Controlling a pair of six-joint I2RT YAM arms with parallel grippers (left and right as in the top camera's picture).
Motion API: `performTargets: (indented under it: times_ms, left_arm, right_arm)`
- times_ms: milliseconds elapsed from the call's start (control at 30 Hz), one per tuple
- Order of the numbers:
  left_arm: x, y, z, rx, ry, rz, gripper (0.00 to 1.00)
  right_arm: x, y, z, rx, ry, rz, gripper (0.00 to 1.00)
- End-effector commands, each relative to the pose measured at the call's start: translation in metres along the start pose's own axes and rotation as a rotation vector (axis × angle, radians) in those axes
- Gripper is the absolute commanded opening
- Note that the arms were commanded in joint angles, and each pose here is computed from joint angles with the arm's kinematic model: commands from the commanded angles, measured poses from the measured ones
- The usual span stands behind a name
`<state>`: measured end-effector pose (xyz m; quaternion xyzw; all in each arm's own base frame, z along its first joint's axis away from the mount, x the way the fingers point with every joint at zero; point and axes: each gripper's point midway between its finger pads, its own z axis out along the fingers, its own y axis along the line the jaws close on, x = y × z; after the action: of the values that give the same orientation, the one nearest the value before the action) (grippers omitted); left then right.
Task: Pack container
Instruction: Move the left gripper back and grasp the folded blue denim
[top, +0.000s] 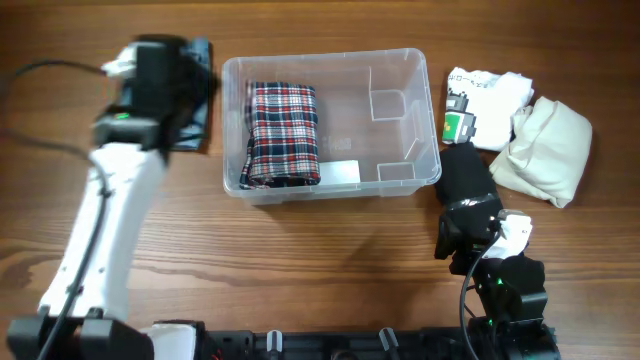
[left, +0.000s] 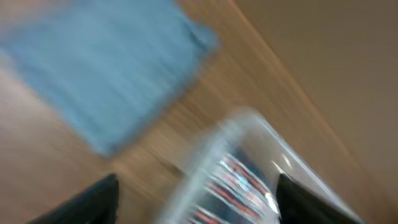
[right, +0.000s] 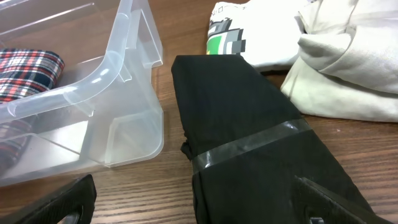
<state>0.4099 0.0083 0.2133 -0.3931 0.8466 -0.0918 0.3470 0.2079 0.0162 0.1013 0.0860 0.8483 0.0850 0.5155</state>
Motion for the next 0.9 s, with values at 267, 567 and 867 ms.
performTargets:
  times_ms: [267, 567, 867]
  left_arm:
    - [-0.070, 0.149, 0.093, 0.063, 0.189, 0.134, 1.00]
    - [-0.051, 0.179, 0.174, 0.134, 0.242, 0.111, 1.00]
    - [-0.024, 0.165, 0.196, 0.193, 0.309, 0.123, 0.98]
  right_arm:
    - [0.000, 0.000, 0.000, -0.003, -0.001, 0.008, 1.00]
    - [0.000, 0.000, 0.000, -0.003, -0.001, 0.007, 1.00]
    - [0.000, 0.000, 0.000, -0.003, -0.001, 0.007, 1.00]
